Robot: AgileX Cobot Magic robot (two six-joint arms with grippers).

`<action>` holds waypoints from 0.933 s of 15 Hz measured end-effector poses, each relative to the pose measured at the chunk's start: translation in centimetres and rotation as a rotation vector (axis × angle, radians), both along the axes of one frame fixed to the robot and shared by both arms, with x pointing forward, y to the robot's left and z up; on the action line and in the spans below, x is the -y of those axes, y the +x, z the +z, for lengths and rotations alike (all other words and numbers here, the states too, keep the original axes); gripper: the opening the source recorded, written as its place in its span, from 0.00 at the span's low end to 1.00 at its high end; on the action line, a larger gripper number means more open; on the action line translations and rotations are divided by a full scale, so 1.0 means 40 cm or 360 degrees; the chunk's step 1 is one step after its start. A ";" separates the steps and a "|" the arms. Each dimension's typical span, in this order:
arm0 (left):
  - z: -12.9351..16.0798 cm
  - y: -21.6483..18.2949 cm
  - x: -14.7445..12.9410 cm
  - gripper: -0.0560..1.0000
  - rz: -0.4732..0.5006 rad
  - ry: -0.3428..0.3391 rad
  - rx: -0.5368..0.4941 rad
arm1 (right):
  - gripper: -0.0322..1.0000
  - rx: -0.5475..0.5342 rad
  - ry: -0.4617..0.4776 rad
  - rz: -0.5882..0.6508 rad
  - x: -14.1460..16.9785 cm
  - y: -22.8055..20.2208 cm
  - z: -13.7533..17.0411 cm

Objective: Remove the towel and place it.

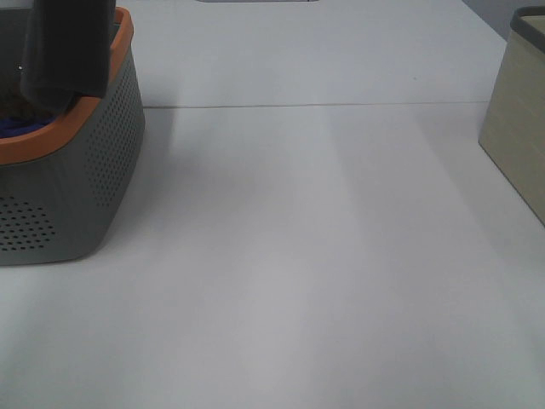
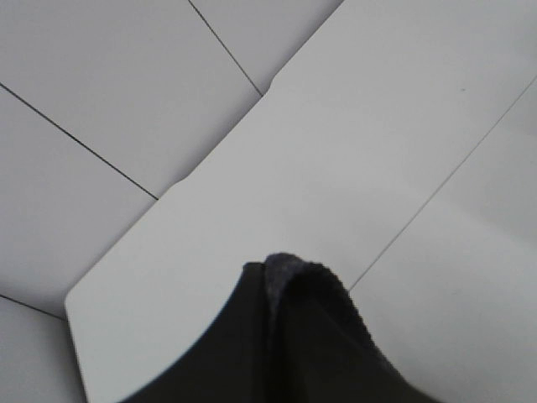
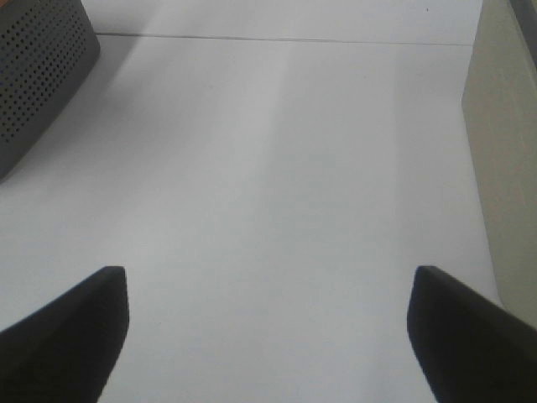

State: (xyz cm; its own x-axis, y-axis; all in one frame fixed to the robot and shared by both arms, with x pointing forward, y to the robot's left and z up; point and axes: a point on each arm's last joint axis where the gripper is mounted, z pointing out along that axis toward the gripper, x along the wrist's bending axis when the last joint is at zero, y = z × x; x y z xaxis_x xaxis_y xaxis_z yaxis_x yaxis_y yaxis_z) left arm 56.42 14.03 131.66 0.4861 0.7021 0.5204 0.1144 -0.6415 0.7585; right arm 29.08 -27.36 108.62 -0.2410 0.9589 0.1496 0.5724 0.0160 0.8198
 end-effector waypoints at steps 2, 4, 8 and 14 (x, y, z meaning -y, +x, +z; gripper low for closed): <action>-0.044 0.024 0.074 0.05 0.0002 -0.0070 -0.0080 | 0.80 -0.0050 0.0005 0.0002 -0.002 0.032 -0.004; -0.107 0.052 0.149 0.05 0.0026 -0.0051 -0.0163 | 0.80 -0.0091 0.0002 0.0001 -0.003 0.063 -0.008; -0.201 0.084 0.244 0.05 0.0026 -0.0015 -0.0282 | 0.79 -0.0128 0.0100 0.0057 -0.019 0.116 -0.012; -0.256 0.113 0.300 0.05 -0.0037 -0.0136 -0.0339 | 0.76 -0.0113 0.0163 0.0170 -0.038 0.193 -0.023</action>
